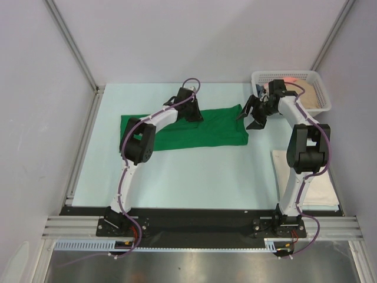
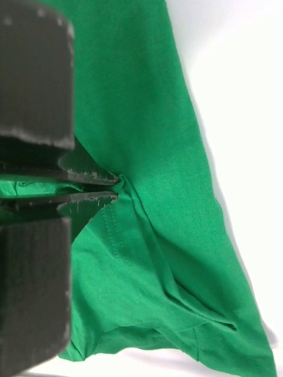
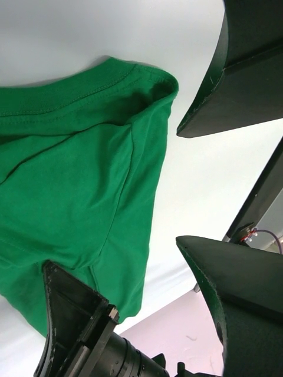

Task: Fold and stack the t-shirts
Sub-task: Fold the tshirt

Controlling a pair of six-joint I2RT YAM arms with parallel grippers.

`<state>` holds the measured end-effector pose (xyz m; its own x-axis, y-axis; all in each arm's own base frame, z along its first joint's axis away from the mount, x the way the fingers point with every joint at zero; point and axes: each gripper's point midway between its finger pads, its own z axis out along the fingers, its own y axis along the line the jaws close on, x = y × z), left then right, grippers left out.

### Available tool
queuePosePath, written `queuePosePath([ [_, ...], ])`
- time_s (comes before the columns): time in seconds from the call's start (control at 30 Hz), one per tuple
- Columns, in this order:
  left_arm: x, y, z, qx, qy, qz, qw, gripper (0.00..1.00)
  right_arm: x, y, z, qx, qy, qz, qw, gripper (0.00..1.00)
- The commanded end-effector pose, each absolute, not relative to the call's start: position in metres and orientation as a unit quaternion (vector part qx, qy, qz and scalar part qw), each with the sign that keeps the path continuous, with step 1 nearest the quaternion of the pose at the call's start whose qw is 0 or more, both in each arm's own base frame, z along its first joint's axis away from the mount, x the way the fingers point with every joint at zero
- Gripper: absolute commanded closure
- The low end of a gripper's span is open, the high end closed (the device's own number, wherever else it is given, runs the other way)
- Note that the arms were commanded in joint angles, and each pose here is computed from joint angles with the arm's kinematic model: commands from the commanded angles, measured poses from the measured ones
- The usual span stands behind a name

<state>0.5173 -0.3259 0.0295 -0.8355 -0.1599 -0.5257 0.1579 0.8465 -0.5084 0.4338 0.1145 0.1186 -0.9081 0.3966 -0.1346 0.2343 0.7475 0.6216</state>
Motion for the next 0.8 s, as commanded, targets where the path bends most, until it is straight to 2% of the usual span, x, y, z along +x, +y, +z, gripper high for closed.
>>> queuePosePath([
  [0.0,0.526,-0.331,0.055,0.001,0.903,-0.286,0.319,0.99,0.431,0.115,0.139,0.163,0.92,0.322,0.15,0.26],
  [0.33,0.541,-0.312,0.103,-0.005,0.886,-0.248,0.392,1.0,0.438,0.13,0.126,0.198,0.903,0.356,0.138,0.27],
  [0.43,0.545,-0.312,0.098,-0.008,0.891,-0.24,0.386,0.94,0.44,0.13,0.121,0.203,0.902,0.357,0.134,0.27],
  [0.5,0.543,-0.311,0.092,-0.01,0.897,-0.234,0.376,0.79,0.44,0.13,0.121,0.204,0.902,0.356,0.134,0.26],
  [0.63,0.544,-0.302,0.097,-0.003,0.899,-0.212,0.384,0.71,0.435,0.125,0.119,0.203,0.909,0.338,0.137,0.26],
  [0.77,0.551,-0.293,0.118,0.006,0.895,-0.198,0.399,0.66,0.421,0.115,0.119,0.209,0.916,0.312,0.141,0.26],
])
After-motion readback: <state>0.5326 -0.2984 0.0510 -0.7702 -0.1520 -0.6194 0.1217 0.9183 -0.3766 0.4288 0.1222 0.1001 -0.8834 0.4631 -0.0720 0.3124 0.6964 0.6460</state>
